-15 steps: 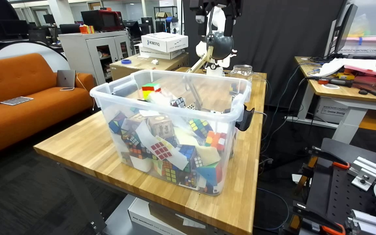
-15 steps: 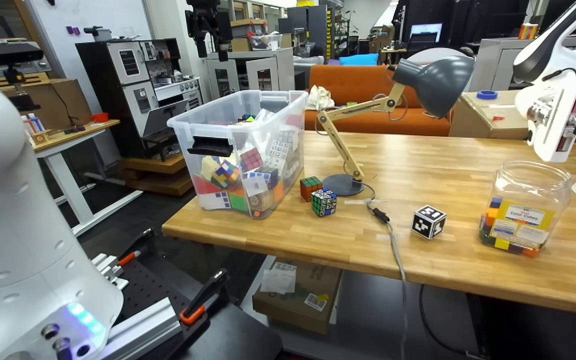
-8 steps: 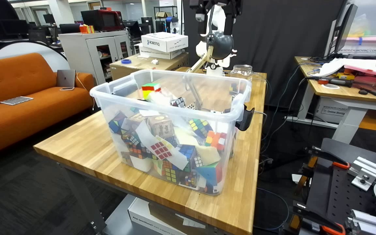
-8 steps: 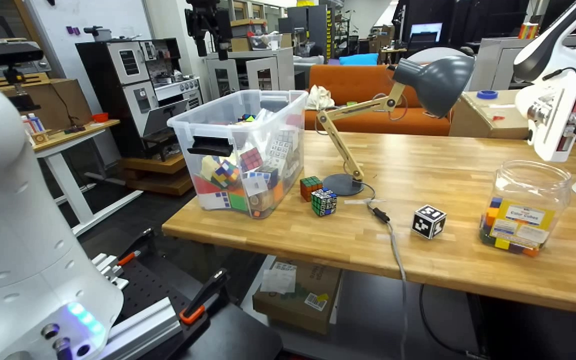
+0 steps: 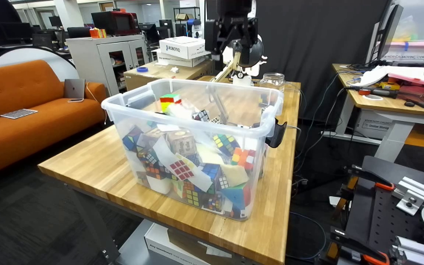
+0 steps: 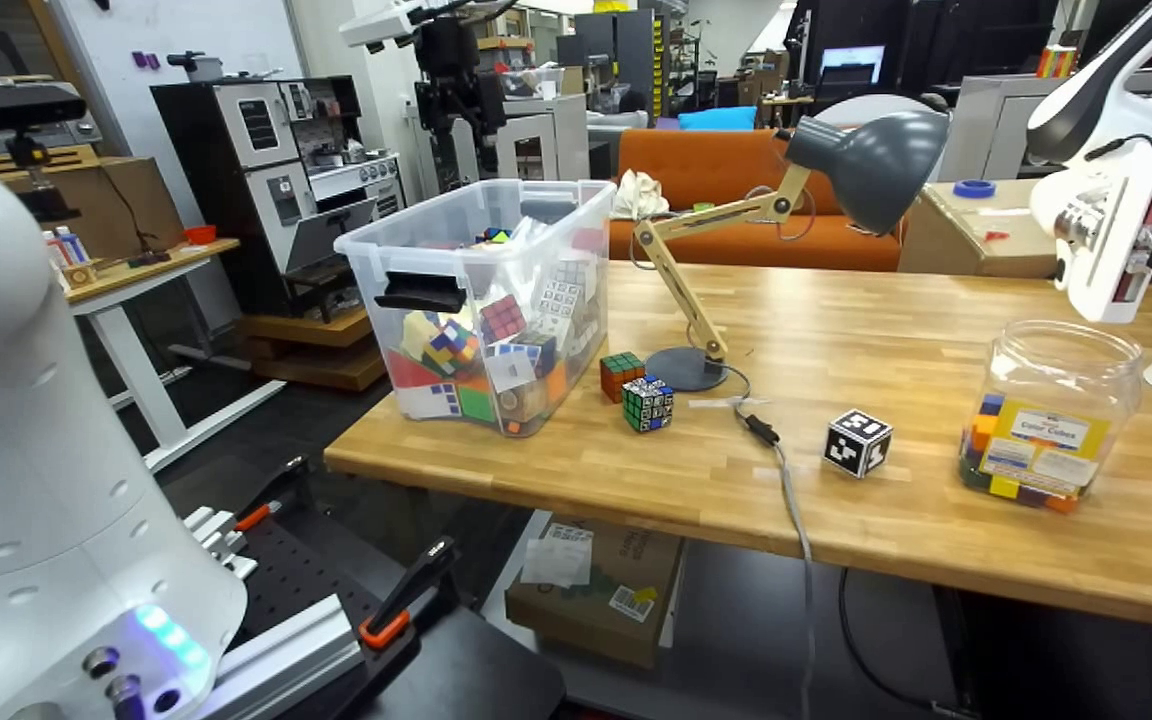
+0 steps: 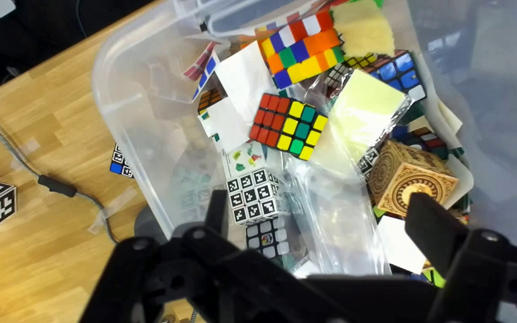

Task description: Remove one Rubik's cube from the container on the left and put it on the table

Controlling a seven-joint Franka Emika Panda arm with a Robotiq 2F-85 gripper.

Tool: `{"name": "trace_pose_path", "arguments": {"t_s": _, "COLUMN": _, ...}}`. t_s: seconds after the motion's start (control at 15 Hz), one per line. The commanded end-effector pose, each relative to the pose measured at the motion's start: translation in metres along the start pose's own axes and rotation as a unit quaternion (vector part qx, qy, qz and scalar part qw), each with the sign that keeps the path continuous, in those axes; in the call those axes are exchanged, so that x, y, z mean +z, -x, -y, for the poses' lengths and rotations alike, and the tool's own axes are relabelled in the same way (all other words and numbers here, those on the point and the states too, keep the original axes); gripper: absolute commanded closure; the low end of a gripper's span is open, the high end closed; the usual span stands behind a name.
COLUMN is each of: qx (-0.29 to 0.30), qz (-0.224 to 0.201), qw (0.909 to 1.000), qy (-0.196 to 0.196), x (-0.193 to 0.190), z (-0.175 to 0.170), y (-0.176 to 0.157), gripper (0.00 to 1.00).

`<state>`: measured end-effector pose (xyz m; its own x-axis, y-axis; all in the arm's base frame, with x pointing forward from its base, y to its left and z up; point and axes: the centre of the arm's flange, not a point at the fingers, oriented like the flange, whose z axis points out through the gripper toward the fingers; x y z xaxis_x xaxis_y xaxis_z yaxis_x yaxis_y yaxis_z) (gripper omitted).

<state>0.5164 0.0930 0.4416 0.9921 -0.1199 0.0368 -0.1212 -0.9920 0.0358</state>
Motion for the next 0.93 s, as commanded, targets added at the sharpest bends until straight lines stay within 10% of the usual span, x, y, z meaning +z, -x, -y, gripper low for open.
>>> {"name": "trace_pose_path", "arguments": {"t_s": 0.0, "qx": 0.004, "qz": 0.013, "qw": 0.9996, "qy": 0.025, "x": 0.023, "z": 0.021, "y": -0.038, "gripper": 0.0}}
{"name": "trace_pose_path", "arguments": {"t_s": 0.87, "qx": 0.006, "qz": 0.027, "qw": 0.9995, "qy": 0.012, "x": 0.051, "z": 0.039, "y": -0.047, "gripper": 0.0}}
